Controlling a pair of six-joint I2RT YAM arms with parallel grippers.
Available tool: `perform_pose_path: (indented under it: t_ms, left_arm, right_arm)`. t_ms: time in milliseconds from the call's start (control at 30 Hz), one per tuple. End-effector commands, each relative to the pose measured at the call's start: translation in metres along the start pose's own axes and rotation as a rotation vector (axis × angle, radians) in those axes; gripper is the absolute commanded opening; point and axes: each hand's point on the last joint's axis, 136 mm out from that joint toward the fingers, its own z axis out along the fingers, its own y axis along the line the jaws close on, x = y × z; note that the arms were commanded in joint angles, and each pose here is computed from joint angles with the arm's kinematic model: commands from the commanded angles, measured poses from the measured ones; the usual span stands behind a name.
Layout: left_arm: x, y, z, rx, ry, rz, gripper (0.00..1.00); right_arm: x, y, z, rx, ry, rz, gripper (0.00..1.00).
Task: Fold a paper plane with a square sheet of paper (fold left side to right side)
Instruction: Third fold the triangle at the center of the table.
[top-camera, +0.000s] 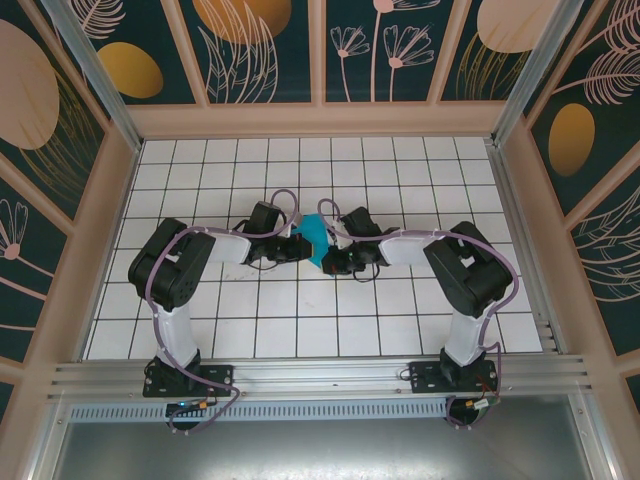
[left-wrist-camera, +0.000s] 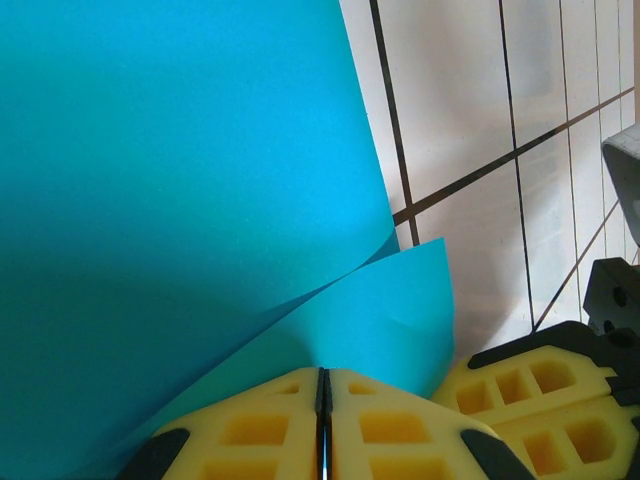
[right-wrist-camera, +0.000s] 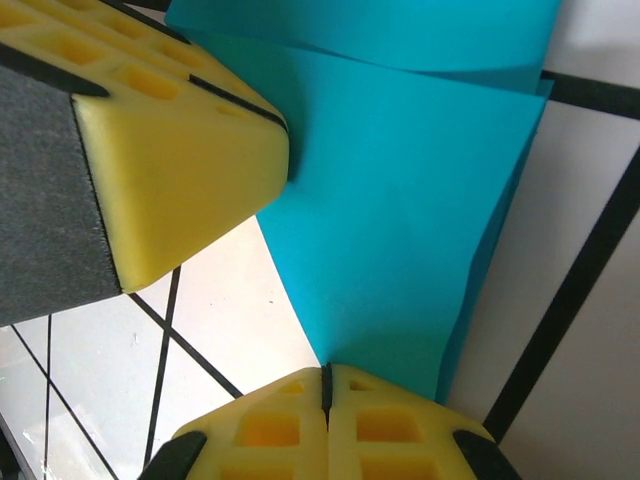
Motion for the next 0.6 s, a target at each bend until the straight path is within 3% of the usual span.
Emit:
perform_pose_path:
  t_ms: [0, 300, 567]
  left_arm:
    - [0.018, 0.041, 0.007, -0.150, 0.040, -0.040, 0.14]
    - [-0.007, -0.013, -0.025, -0.027, -0.086, 0.035, 0.16]
    - [0.007, -0.041, -0.025, 0.082, -0.070, 0.055, 0.13]
  right_arm:
    - [0.034, -0.033, 0.008, 0.079, 0.096, 0.099, 0.00]
    - [0.047, -0.043, 0.010, 0.083, 0.122, 0.142, 0.00]
    - [0.049, -0.047, 0.012, 0.094, 0.133, 0.146, 0.00]
